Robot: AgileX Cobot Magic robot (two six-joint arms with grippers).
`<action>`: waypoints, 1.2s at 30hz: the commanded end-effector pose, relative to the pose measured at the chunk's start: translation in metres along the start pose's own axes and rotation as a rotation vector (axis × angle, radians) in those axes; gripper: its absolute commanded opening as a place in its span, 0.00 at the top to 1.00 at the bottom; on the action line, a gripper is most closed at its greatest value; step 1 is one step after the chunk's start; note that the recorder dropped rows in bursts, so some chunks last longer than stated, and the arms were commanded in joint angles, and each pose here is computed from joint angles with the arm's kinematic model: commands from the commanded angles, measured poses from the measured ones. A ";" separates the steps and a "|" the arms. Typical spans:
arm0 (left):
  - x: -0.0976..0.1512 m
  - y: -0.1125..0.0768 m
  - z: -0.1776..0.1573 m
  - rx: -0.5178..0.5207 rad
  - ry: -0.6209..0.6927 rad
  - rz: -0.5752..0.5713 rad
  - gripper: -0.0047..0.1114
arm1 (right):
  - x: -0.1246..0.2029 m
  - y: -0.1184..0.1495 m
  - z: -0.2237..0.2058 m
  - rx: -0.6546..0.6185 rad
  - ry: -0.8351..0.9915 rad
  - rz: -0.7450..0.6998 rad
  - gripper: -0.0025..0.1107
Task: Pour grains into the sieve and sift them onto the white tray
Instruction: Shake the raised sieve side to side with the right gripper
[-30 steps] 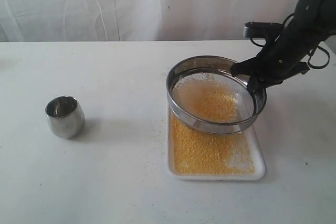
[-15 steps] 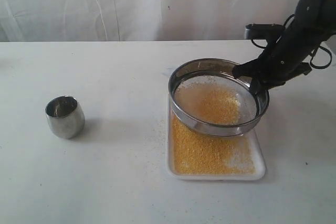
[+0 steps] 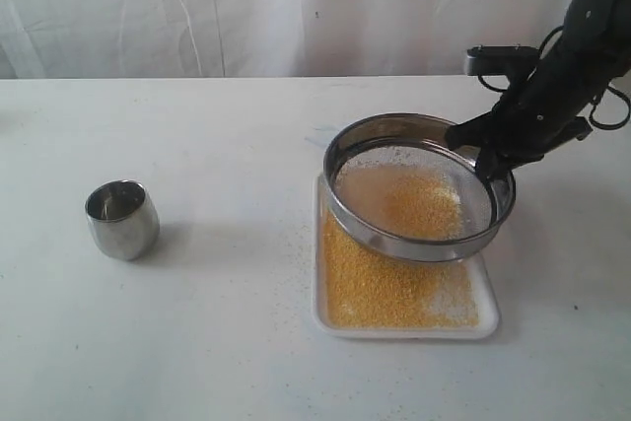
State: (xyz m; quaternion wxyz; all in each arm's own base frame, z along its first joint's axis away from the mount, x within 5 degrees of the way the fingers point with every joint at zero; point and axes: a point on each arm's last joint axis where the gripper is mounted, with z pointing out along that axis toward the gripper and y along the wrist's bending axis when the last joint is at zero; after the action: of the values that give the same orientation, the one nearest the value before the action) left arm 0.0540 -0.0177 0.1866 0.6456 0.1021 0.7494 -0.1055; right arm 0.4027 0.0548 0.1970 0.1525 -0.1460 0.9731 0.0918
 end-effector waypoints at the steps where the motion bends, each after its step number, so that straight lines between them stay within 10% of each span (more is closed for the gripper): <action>1: 0.001 0.000 0.000 0.003 -0.002 -0.007 0.96 | -0.009 -0.010 -0.010 0.111 -0.097 0.176 0.98; 5: 0.001 0.000 0.000 0.003 -0.002 -0.007 0.96 | -0.005 0.011 -0.008 -0.034 -0.041 -0.106 0.98; 9: 0.001 0.000 0.000 0.003 -0.002 -0.007 0.96 | -0.011 -0.007 -0.009 0.083 -0.116 0.169 0.98; 12: 0.001 0.000 0.000 0.003 -0.002 -0.007 0.96 | -0.009 0.016 -0.007 -0.033 -0.068 -0.122 0.98; 15: 0.001 0.000 0.000 0.003 -0.002 -0.007 0.96 | -0.014 -0.003 -0.009 0.062 -0.145 0.208 0.98; 18: 0.001 0.000 0.000 0.003 -0.002 -0.007 0.96 | -0.010 0.022 -0.008 -0.071 -0.061 -0.130 0.98; 22: 0.001 0.000 0.000 0.003 -0.002 -0.007 0.96 | -0.015 -0.004 -0.012 0.040 -0.148 0.208 0.98; 25: 0.001 0.000 0.000 0.003 -0.002 -0.007 0.96 | -0.011 0.015 -0.012 -0.098 -0.074 -0.087 0.98; 28: 0.001 0.000 0.000 0.003 -0.002 -0.007 0.96 | -0.015 -0.015 -0.016 0.051 -0.155 0.280 0.98; 31: 0.001 0.000 0.000 0.003 -0.002 -0.007 0.96 | -0.011 0.006 -0.015 -0.113 -0.086 -0.046 0.98; 34: 0.001 0.000 0.000 0.003 -0.002 -0.007 0.96 | -0.012 -0.014 -0.013 0.055 -0.128 0.237 0.98; 36: 0.001 0.000 0.000 0.003 -0.002 -0.007 0.96 | -0.010 -0.005 -0.014 -0.033 -0.087 0.126 0.98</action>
State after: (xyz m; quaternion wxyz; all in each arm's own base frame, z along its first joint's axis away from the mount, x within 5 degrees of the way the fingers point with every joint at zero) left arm 0.0540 -0.0177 0.1866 0.6456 0.1021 0.7494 -0.1055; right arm 0.4099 0.0493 0.2043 0.1788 -0.0836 0.9756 0.0965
